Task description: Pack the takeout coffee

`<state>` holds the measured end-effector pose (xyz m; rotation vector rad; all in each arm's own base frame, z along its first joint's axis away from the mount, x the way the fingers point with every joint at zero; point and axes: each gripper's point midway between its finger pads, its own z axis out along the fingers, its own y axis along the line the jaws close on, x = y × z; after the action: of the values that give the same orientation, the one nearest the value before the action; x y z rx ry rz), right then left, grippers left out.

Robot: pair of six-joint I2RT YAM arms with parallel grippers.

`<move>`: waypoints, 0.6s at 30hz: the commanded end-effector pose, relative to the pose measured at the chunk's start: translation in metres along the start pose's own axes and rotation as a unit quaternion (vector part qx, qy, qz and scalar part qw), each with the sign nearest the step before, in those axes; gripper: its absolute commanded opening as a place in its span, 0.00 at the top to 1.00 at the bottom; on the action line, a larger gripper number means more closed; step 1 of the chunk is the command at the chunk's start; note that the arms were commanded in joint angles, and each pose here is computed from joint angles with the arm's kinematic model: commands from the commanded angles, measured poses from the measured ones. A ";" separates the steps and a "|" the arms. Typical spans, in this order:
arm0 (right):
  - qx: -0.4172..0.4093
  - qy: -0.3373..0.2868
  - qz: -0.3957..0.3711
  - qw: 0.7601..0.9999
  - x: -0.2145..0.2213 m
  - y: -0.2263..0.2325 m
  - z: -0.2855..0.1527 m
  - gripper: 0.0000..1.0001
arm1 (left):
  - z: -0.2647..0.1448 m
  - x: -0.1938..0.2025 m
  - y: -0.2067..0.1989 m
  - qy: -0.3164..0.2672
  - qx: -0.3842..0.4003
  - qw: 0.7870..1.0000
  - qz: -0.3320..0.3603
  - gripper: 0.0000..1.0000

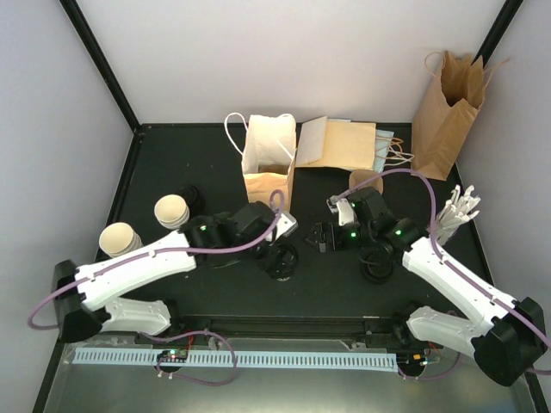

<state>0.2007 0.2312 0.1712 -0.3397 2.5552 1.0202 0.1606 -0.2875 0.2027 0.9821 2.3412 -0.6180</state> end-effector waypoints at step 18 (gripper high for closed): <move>-0.032 0.008 0.048 0.998 0.014 -0.014 0.024 0.11 | 0.045 0.019 0.019 0.129 -0.081 0.988 0.009 0.01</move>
<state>0.1939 0.2341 0.1381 -0.2498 2.6076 1.1152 0.1752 -0.2849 0.1474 1.0436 2.5568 -0.2950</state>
